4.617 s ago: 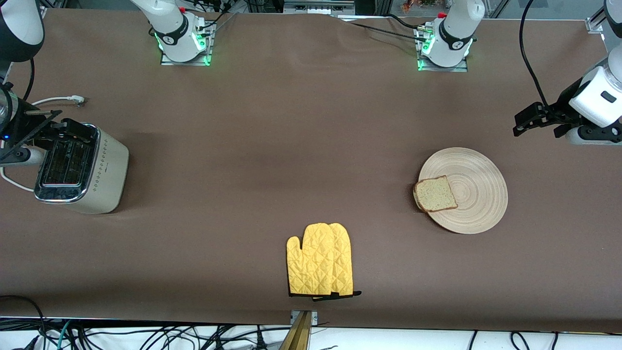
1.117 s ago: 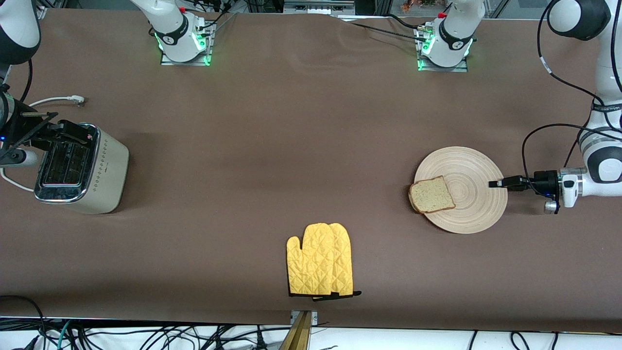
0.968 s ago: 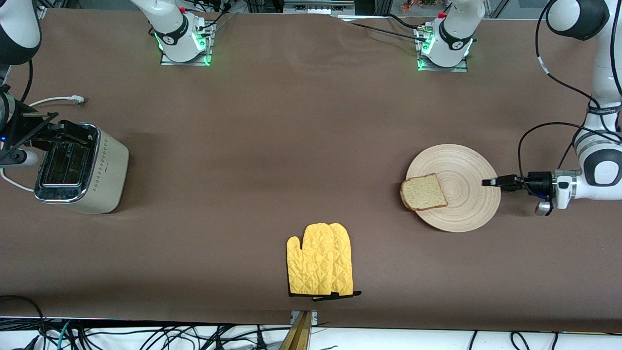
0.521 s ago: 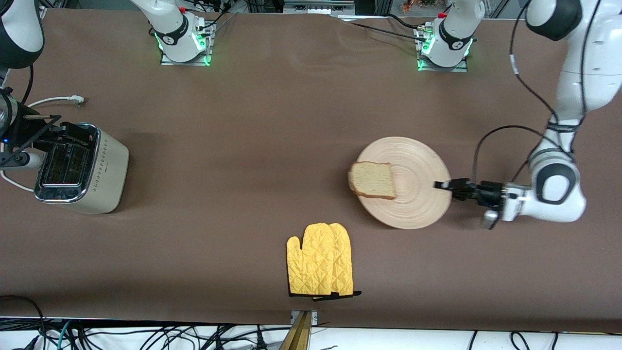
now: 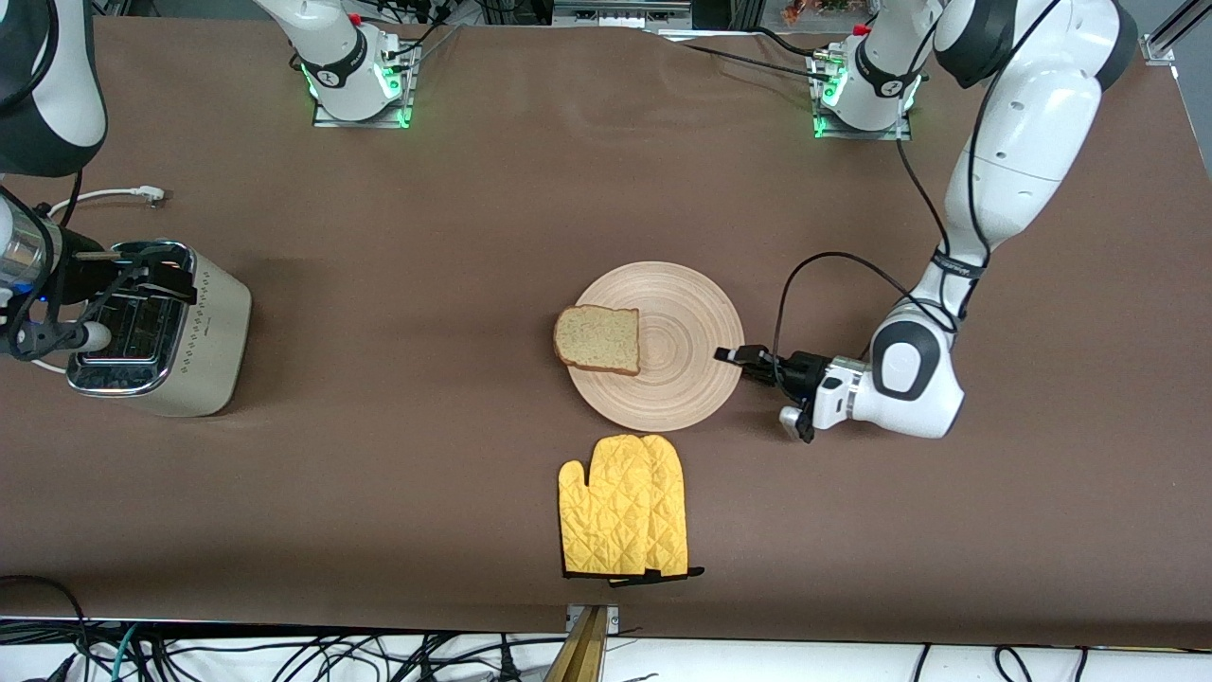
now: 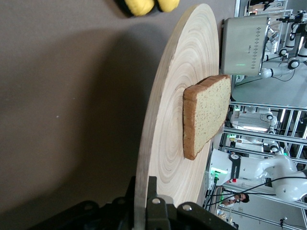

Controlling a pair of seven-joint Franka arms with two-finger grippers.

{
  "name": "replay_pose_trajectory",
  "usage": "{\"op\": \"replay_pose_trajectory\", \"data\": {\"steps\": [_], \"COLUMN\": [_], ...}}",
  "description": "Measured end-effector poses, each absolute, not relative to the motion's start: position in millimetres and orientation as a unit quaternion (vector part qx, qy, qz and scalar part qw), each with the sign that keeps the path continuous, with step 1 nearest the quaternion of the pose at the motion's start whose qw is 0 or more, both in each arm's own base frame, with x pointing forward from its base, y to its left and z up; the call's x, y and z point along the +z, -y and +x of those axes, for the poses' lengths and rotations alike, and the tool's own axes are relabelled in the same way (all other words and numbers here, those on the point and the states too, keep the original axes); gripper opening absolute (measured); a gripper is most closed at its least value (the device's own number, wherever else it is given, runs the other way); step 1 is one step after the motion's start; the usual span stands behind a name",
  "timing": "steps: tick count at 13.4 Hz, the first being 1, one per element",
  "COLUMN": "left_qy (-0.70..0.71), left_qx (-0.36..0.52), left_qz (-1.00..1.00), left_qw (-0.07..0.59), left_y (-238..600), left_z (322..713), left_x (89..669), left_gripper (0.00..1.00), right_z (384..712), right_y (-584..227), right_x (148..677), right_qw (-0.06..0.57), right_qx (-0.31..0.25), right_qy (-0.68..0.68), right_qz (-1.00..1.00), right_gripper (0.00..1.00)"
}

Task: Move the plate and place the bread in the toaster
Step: 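Slide the wooden plate with the left gripper toward the table center, then release the plate with the left gripper while the right gripper reaches the bread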

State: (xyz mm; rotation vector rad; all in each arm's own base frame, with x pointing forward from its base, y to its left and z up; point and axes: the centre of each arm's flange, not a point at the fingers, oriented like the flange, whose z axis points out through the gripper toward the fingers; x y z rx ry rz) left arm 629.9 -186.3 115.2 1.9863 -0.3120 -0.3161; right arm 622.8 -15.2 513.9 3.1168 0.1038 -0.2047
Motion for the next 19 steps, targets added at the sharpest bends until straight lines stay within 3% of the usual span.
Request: {"op": "replay_pose_trajectory", "data": {"steps": [4,5,8,13,15,19], "left_qy": [0.121,0.122,0.125,0.174,0.194,0.244], "left_qx": [-0.133,-0.131,-0.125,-0.143,-0.143,-0.115], "left_qz": [0.835,0.837,0.842,0.891,0.916,0.954], "left_qw": [0.520,0.517,0.509,0.394,0.322,0.132], "left_y": [189.0,193.4,192.3,143.0,117.2,69.6], "left_z": [626.1,625.8,629.9,656.3,663.1,666.4], "left_x": [97.3,96.6,100.9,184.3,230.2,347.1], "left_gripper": [0.09,0.15,0.44,0.97,1.00,1.00], "right_z": [623.8,623.8,625.2,629.2,631.2,628.5], "right_y": [19.6,18.8,7.2,-43.4,-74.6,-173.4], "right_x": [508.2,507.7,484.8,436.9,408.8,331.8], "right_qw": [0.008,0.008,-0.014,-0.172,-0.222,-0.264], "right_qx": [-0.072,-0.073,-0.095,-0.136,-0.159,-0.167], "right_qy": [-0.029,-0.030,-0.034,-0.017,0.001,0.066], "right_qz": [0.997,0.997,0.995,0.975,0.962,0.948], "right_gripper": [1.00,1.00,1.00,1.00,1.00,1.00]}}
